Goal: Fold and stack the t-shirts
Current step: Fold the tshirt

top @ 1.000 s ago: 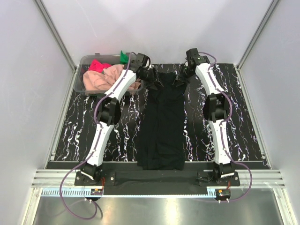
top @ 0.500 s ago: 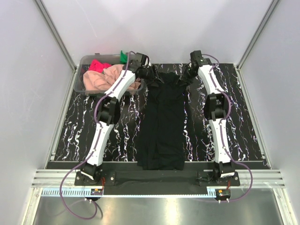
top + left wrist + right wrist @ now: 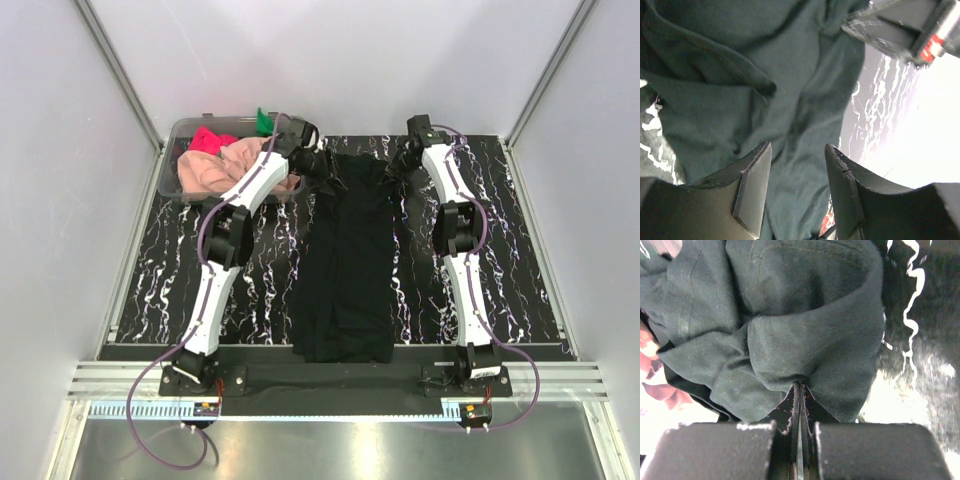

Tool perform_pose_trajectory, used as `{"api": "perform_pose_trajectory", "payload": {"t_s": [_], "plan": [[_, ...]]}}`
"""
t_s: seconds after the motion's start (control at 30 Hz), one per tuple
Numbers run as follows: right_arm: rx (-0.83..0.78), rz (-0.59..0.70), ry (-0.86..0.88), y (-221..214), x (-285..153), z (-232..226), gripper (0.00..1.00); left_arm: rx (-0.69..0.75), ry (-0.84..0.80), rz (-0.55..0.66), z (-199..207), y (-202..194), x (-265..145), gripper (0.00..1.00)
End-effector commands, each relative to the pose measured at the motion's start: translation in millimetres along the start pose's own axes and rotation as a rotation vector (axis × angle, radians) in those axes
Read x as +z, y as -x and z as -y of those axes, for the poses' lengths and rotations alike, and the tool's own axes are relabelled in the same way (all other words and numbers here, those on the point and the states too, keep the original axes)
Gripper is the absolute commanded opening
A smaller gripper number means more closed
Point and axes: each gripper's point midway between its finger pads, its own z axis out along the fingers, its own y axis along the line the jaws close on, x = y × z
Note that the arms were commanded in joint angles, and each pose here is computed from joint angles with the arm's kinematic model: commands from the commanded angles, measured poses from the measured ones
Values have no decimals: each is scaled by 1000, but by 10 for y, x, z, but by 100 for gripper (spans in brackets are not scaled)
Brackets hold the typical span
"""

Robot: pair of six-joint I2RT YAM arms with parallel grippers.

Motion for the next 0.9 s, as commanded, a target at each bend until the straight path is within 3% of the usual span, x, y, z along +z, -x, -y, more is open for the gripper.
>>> {"api": "perform_pose_trajectory", "payload": {"t_s": [0.0,0.6,0.87], "plan": [[15,38,63,173,7,-75,0,101,-61,74,408,83,-480,51],[104,82,194,526,134,-11,1,134,17,16,166,-215,-545,50],[97,105,273,640,125,-112,18,137,38,1,81,-275,-530,50]]}}
